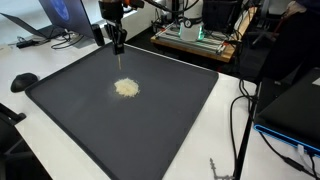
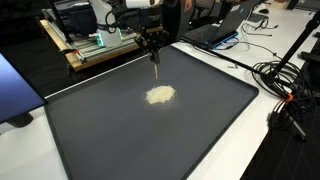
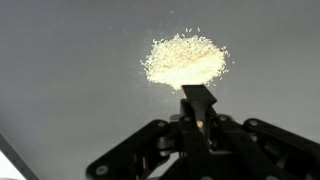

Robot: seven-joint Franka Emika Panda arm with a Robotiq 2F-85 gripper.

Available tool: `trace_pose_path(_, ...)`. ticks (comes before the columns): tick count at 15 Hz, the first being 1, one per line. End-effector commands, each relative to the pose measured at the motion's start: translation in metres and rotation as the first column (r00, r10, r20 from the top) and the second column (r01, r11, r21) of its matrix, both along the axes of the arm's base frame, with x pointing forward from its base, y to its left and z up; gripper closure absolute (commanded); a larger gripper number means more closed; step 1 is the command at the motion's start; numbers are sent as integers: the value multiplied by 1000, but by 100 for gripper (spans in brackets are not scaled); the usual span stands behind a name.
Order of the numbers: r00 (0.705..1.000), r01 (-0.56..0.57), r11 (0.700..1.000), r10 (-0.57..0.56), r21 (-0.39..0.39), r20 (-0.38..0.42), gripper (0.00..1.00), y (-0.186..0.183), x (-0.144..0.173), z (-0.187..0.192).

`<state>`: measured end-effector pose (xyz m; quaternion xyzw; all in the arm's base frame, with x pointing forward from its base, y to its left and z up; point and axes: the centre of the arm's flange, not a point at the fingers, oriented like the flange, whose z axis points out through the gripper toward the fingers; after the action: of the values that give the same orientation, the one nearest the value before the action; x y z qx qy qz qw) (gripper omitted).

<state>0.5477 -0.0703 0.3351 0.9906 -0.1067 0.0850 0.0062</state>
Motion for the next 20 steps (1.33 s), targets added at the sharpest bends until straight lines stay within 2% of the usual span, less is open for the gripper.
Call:
trace_pose_path(1, 1000, -4, 1000, 3, -24, -23, 97, 11, 10, -9)
trace_pose_path(7, 999, -5, 999, 4, -32, -32, 97, 22, 27, -29)
trace_pose_path(20, 990, 21, 997, -30, -68, -141, 97, 29, 57, -70)
